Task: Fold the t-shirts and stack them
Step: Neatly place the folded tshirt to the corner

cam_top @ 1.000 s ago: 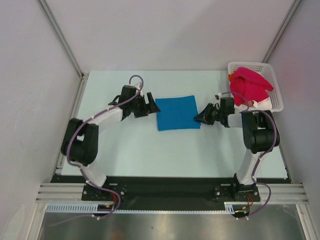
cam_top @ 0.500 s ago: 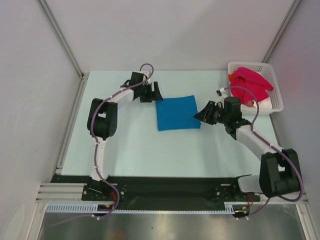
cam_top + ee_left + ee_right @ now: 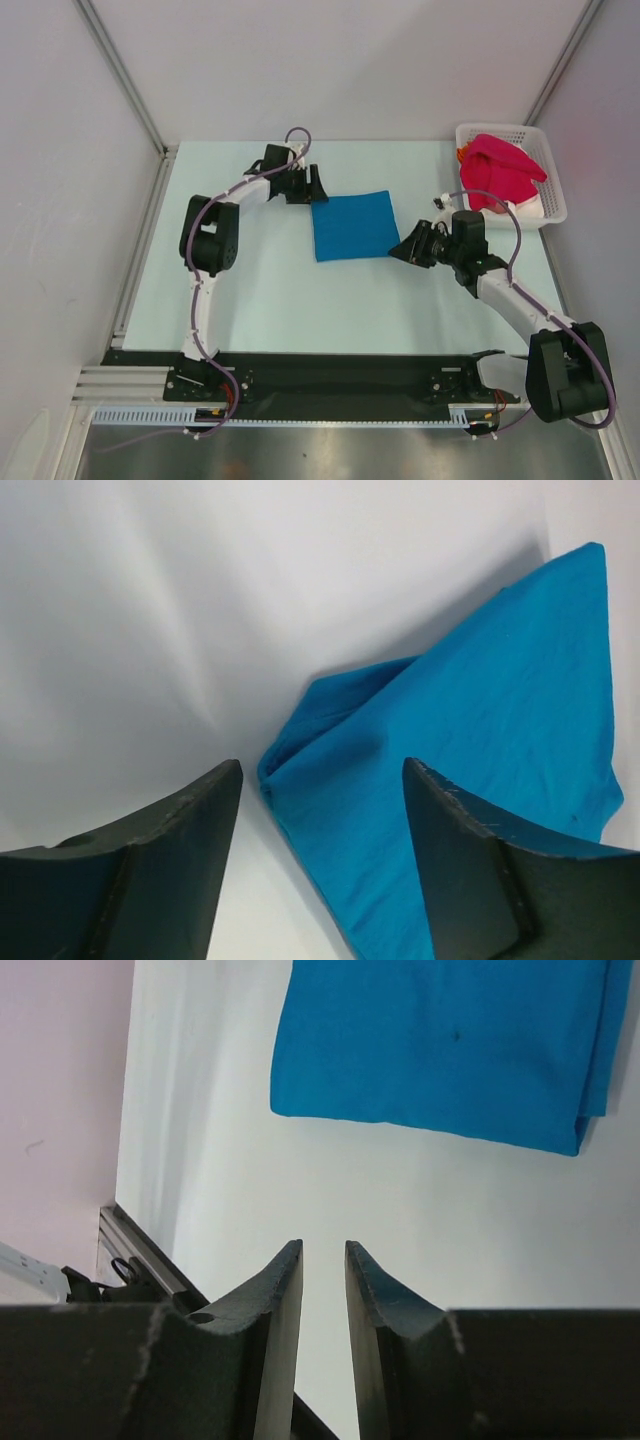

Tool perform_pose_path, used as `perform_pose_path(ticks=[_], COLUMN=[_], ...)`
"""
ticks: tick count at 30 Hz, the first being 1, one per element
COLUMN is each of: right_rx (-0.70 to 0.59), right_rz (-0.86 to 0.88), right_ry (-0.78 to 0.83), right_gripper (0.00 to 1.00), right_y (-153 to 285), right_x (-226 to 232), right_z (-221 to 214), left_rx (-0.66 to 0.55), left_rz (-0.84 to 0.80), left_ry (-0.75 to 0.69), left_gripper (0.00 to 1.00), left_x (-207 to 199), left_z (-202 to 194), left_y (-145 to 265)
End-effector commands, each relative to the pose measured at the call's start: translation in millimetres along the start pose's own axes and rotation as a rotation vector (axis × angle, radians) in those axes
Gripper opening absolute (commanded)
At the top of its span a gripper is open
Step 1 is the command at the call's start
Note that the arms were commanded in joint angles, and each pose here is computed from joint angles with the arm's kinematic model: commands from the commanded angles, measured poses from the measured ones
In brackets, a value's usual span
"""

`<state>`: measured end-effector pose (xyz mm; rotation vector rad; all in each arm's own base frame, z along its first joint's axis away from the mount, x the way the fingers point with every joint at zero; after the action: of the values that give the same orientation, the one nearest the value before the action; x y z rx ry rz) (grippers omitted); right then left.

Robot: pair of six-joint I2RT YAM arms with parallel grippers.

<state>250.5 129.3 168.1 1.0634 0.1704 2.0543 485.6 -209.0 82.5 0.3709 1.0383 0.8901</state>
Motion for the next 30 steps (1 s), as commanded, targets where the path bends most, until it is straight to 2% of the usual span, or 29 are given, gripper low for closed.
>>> perform_pose_path(ticks=[1,6,8,10,11,12,15,19,20,25,30], right_rx=[-0.012,-0.014,-0.015,-0.011,-0.011,-0.012,-0.005,0.007,0.013,0.031,0.063], right_rz=[0.054,0.055,0.055,0.057,0.056,0.056,0.062,0.071,0.071,0.098,0.129], right_ry=[0.046,0.05,0.053,0.054,0.05,0.049,0.049,0.059,0.059,0.064,0.073], right_gripper=[0.29,0.29,0.29,0.29,0.29,0.29,0.29,0.29,0.29,0.29,0.29], right_y=[4.0,6.3,7.8,8.4,8.8,9.3,11.1,14.6,15.4,18.3,17.0], right_x=[6.7,5.3,4.0,3.3,2.3,2.0,2.1,3.6,3.9,7.7,14.5], right_z=[-2.0,-6.0,-7.3,-9.1,-10.0,-10.5,-13.6,-18.2,-19.8,-27.5,-35.4], left_rx=[0.119,0.118,0.095,0.077,0.074,0.061,0.047,0.059,0.066,0.016,-0.071], left_rz=[-0.017,0.012,0.04,0.036,0.036,0.051,0.098,0.243,0.326,0.483,0.671], left_ry=[0.025,0.065,0.071,0.084,0.092,0.095,0.092,0.075,0.077,0.073,0.055], left_gripper=[0.71,0.55,0.43,0.28,0.16,0.0,0.0,0.0,0.0,0.0,0.0], left_x=[9.2,15.9,16.6,13.1,13.3,14.4,14.8,25.3,34.0,65.9,106.5], left_z=[-34.2,-45.0,-42.5,-36.7,-36.6,-33.9,-29.3,-26.0,-27.0,-9.0,27.1], left_y=[-10.7,-15.1,-10.9,-4.0,-1.8,2.0,18.7,41.0,47.5,78.9,112.2])
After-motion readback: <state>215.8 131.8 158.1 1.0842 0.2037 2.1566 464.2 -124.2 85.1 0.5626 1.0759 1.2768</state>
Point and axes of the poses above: each gripper's point midway between its finger pads, its own y axis back along the fingers, its own x axis along the line the jaws close on, z = x × y, the point moved 7 cm from there along y, back along the fingers, and after that the axes turned 7 degrees about y, right-handed, at the moved point
